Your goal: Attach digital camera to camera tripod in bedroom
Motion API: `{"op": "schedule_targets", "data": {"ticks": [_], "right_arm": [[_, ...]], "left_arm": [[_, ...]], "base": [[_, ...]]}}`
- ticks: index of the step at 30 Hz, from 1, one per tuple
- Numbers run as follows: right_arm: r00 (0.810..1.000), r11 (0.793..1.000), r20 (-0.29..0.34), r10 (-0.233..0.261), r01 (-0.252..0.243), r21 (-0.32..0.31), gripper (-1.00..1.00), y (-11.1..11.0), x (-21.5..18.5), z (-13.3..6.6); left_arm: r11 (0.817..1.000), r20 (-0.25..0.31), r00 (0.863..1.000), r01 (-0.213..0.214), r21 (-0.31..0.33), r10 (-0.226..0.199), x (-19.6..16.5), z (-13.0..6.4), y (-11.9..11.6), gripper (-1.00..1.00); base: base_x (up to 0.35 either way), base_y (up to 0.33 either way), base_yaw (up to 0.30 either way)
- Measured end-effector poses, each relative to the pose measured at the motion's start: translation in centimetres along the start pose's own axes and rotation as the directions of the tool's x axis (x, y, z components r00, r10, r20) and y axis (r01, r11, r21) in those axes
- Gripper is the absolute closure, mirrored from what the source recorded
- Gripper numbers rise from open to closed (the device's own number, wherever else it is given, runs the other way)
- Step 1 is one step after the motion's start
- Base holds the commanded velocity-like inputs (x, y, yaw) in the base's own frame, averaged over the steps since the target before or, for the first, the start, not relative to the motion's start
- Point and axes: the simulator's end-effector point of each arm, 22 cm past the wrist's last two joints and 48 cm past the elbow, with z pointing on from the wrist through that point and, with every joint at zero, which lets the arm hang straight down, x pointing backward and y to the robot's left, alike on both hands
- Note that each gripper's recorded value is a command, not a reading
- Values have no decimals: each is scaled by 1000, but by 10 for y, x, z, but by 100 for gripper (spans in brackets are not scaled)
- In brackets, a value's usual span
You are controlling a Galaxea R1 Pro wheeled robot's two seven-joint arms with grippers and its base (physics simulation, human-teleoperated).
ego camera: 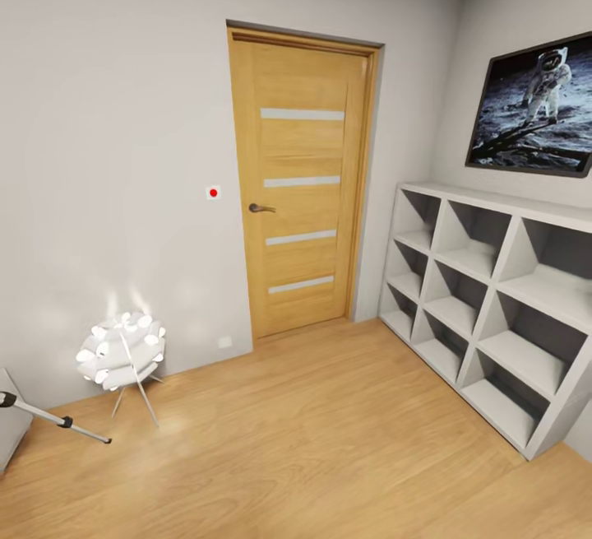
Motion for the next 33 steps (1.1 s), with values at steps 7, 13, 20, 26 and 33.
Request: {"op": "schedule_targets", "data": {"ticks": [7, 13, 20, 26, 33], "right_arm": [[1000, 1000, -1, 0, 0, 0, -100, 0, 0, -8], [1000, 1000, -1, 0, 0, 0, -100, 0, 0, -15], [1000, 1000, -1, -1, 1, 0, -100, 1, 0, -23], [1000, 1000, -1, -1, 1, -1, -100, 2, 0, -29], [1000, 1000, -1, -1, 1, -2, -100, 2, 1, -36]], "left_arm": [[1000, 14, 1000, 3, 0, -3, -3, -8, 2, 100], [1000, 15, 1000, 5, 2, -5, -3, -15, 2, 100], [1000, 15, 1000, 5, 2, -5, -2, -22, 4, 100], [1000, 15, 1000, 5, 3, -5, -2, -28, 5, 100], [992, 13, 1000, 4, 126, -6, -7, -35, -10, 100]], "base": [[0, 0, 0], [0, 0, 0], [0, 0, 0], [0, 0, 0], [0, 0, 0]]}}
